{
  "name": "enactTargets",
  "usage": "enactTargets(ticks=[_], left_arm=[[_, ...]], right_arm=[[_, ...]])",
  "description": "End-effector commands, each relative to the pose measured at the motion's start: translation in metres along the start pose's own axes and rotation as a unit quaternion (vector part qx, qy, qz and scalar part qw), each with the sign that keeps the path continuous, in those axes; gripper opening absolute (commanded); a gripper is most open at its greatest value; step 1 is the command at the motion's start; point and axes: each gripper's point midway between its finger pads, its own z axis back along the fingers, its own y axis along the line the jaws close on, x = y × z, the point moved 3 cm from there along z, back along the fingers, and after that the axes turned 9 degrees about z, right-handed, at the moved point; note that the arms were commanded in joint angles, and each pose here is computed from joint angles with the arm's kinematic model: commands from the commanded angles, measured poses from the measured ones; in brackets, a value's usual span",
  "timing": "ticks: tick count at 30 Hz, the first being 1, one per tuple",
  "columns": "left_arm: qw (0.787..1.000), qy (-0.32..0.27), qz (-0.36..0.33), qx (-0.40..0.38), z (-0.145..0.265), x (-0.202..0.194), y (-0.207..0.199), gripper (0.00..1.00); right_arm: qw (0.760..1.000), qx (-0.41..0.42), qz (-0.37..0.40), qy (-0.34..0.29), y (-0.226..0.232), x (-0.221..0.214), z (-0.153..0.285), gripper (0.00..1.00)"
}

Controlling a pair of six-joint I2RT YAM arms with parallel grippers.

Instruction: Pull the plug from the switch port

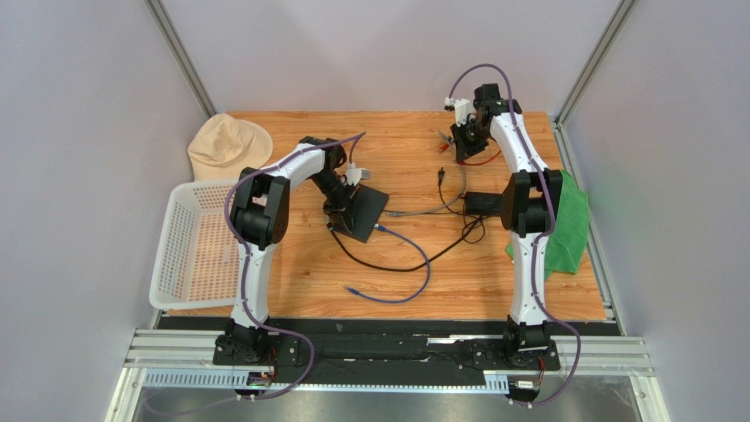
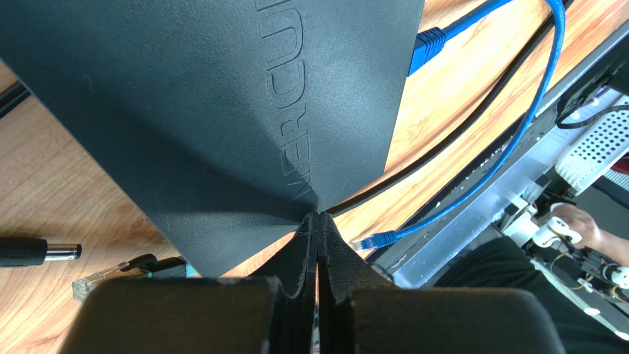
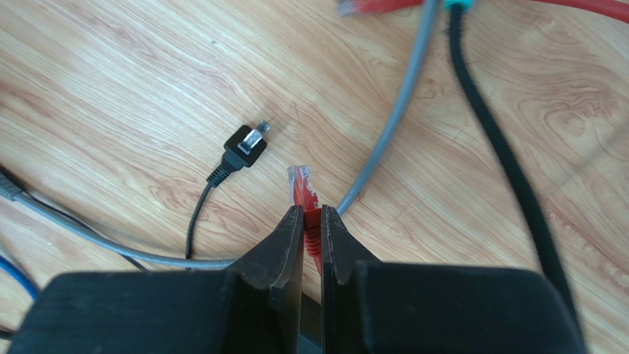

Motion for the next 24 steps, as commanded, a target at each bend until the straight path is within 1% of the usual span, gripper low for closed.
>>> enactTargets(ticks=[1, 2, 3, 4, 5, 7, 9, 10, 11, 12, 13, 14, 15, 16, 17, 18, 19, 20, 21, 22, 24], left_arm=[[0.997, -0.012, -0.029, 0.067, -0.025, 0.019, 0.034, 0.00], [0.997, -0.013, -0.030, 0.067, -0.025, 0.020, 0.034, 0.00], [0.997, -0.013, -0.030, 0.067, -0.025, 0.020, 0.034, 0.00], [0.997, -0.012, -0.031, 0.066, -0.025, 0.020, 0.034, 0.00], [0.997, -0.013, -0.030, 0.064, -0.025, 0.020, 0.033, 0.00], [0.997, -0.013, -0.031, 0.064, -0.025, 0.021, 0.034, 0.00], [0.998, -0.013, -0.030, 0.062, -0.026, 0.020, 0.033, 0.00], [0.997, -0.014, -0.031, 0.062, -0.025, 0.021, 0.033, 0.00], [0.998, -0.014, -0.031, 0.061, -0.025, 0.021, 0.033, 0.00], [0.998, -0.015, -0.031, 0.061, -0.025, 0.022, 0.033, 0.00], [0.998, -0.014, -0.029, 0.060, -0.025, 0.022, 0.033, 0.00], [0.998, -0.014, -0.034, 0.053, -0.025, 0.022, 0.030, 0.00], [0.998, -0.012, -0.036, 0.047, -0.026, 0.021, 0.029, 0.02], [0.998, -0.012, -0.038, 0.042, -0.026, 0.022, 0.028, 0.03], [0.998, -0.012, -0.039, 0.039, -0.026, 0.022, 0.027, 0.04], [0.998, -0.011, -0.040, 0.040, -0.027, 0.022, 0.027, 0.04], [0.998, -0.011, -0.040, 0.040, -0.026, 0.022, 0.027, 0.04], [0.998, -0.011, -0.039, 0.041, -0.027, 0.021, 0.027, 0.04], [0.998, -0.011, -0.039, 0.040, -0.026, 0.021, 0.027, 0.03], [0.998, -0.011, -0.039, 0.040, -0.026, 0.021, 0.027, 0.03], [0.998, -0.011, -0.039, 0.041, -0.027, 0.021, 0.027, 0.02]], right_arm=[[0.999, -0.022, 0.035, 0.012, 0.000, 0.001, -0.007, 0.05], [0.999, -0.014, 0.032, 0.008, 0.004, 0.001, -0.007, 0.10], [1.000, -0.008, 0.027, 0.008, 0.007, -0.001, -0.007, 0.17], [1.000, 0.000, 0.017, 0.012, 0.012, -0.005, -0.007, 0.35], [1.000, 0.003, 0.011, 0.012, 0.015, -0.005, -0.007, 0.40], [1.000, 0.002, 0.001, 0.003, 0.019, 0.001, 0.003, 0.48], [0.999, 0.036, -0.013, -0.020, 0.033, 0.007, 0.012, 0.51], [0.998, 0.050, -0.007, -0.040, 0.042, 0.015, 0.026, 0.55], [0.994, 0.103, -0.001, -0.048, 0.063, 0.011, 0.024, 0.57], [0.991, 0.123, 0.009, -0.051, 0.075, 0.009, 0.025, 0.58], [0.989, 0.133, 0.028, -0.064, 0.087, 0.012, 0.038, 0.59], [0.984, 0.151, 0.072, -0.068, 0.104, 0.009, 0.034, 0.59], [0.981, 0.172, 0.083, -0.045, 0.121, -0.015, 0.024, 0.59], [0.978, 0.170, 0.112, -0.055, 0.132, -0.017, 0.033, 0.59], [0.972, 0.166, 0.152, -0.067, 0.143, -0.016, 0.027, 0.58], [0.966, 0.177, 0.184, -0.051, 0.155, -0.038, 0.016, 0.58], [0.961, 0.168, 0.212, -0.059, 0.159, -0.038, 0.021, 0.57], [0.955, 0.158, 0.241, -0.062, 0.166, -0.036, 0.016, 0.57], [0.950, 0.154, 0.264, -0.063, 0.168, -0.038, 0.013, 0.57], [0.949, 0.155, 0.270, -0.058, 0.171, -0.044, 0.009, 0.56], [0.946, 0.136, 0.289, -0.060, 0.171, -0.038, 0.004, 0.54]])
